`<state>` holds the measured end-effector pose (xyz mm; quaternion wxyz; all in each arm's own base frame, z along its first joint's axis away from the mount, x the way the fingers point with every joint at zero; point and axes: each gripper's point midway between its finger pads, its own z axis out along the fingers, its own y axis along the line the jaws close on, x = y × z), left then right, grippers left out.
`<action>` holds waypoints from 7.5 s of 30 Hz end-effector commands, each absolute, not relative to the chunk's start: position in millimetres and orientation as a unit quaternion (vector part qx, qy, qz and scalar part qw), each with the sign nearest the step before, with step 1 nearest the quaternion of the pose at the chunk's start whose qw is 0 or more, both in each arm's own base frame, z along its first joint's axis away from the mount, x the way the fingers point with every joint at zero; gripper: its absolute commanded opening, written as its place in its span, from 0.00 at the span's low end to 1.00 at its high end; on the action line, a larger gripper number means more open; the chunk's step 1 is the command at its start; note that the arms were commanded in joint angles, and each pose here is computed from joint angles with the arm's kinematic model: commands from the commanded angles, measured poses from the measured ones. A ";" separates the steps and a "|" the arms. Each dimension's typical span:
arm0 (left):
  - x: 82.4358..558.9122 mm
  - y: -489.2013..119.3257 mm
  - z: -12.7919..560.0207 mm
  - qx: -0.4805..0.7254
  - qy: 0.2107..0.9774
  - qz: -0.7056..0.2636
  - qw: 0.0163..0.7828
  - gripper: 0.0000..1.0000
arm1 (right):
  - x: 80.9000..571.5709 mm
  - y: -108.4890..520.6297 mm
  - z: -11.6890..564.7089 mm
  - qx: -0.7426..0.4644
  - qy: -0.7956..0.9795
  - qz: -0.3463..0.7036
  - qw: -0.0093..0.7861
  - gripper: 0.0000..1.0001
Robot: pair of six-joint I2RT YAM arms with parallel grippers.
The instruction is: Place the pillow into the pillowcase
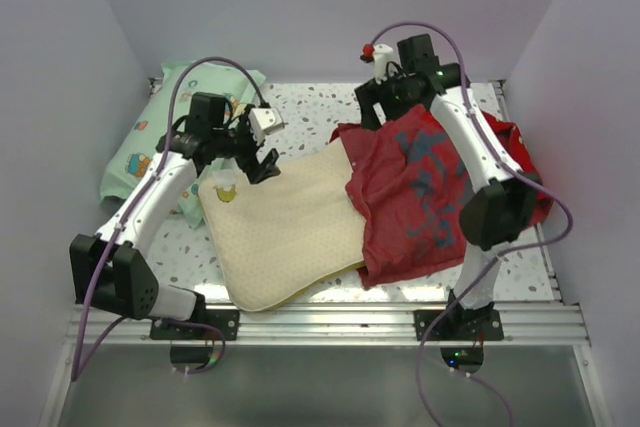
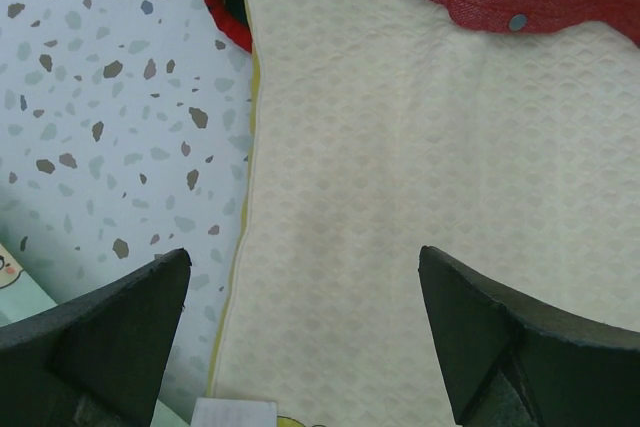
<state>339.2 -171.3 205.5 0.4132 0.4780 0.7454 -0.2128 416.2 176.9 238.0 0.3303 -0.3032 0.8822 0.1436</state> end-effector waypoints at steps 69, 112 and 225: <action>334.8 -290.3 214.2 0.494 0.578 -0.491 0.425 0.00 | 402.0 370.4 220.9 -0.298 0.822 0.369 0.315 0.00; 305.4 -126.9 168.8 0.487 0.746 -0.145 0.431 1.00 | 268.2 143.1 108.6 -0.301 0.943 0.122 0.066 0.78; 424.9 -90.6 138.4 0.278 0.875 -0.156 0.365 1.00 | 411.1 250.4 187.7 -0.297 0.887 0.188 0.300 0.78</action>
